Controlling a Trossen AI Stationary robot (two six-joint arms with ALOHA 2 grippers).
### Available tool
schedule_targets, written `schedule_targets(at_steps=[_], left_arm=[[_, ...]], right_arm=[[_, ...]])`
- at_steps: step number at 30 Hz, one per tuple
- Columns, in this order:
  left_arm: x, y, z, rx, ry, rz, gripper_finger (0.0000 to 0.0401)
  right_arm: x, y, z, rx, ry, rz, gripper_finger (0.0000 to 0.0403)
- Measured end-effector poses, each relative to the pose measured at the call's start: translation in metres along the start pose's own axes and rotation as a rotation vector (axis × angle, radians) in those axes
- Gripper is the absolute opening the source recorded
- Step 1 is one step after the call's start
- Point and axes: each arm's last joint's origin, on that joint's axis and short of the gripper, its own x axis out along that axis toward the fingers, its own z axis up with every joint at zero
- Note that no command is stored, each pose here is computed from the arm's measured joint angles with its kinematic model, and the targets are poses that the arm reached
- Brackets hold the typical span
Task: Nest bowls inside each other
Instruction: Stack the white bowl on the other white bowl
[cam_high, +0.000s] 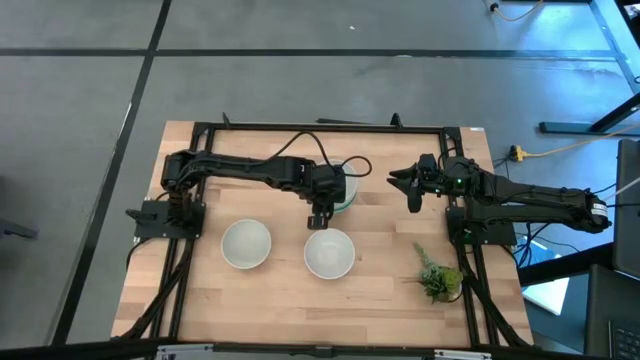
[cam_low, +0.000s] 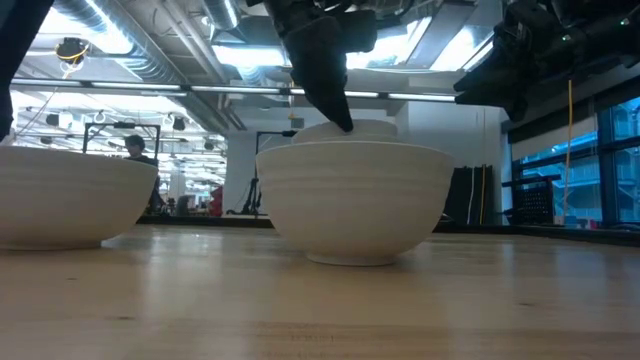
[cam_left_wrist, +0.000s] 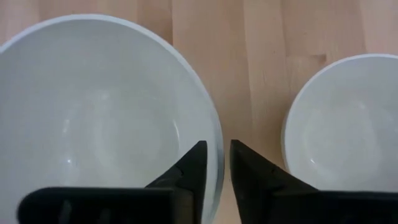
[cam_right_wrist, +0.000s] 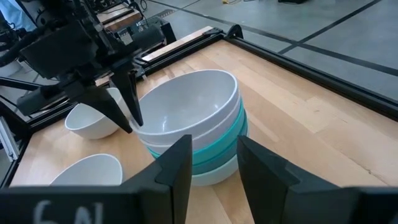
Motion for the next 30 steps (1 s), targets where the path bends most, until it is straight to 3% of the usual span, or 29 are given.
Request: schedule_targets(at_steps=[11, 17, 22, 30], left_arm=[[-0.017, -0.001, 0.005, 0.092, -0.074, 0.013, 0.0178], [-0.054, 0.008, 0.005, 0.087, -0.163, 0.036, 0.0187], [-0.109, 0.025, -0.004, 0.034, -0.271, 0.068, 0.0187], [-0.169, 0.027, -0.053, -0.062, -0.382, 0.086, 0.0187]], right_arm=[[0.0, 0.0, -0.001, -0.004, 0.011, -0.004, 0.0129], [0.0, -0.001, -0.002, -0.004, 0.017, -0.006, 0.0129], [0.0, -0.001, -0.002, -0.004, 0.017, -0.005, 0.0129], [0.0, 0.0, -0.001, -0.004, 0.012, -0.003, 0.0129]])
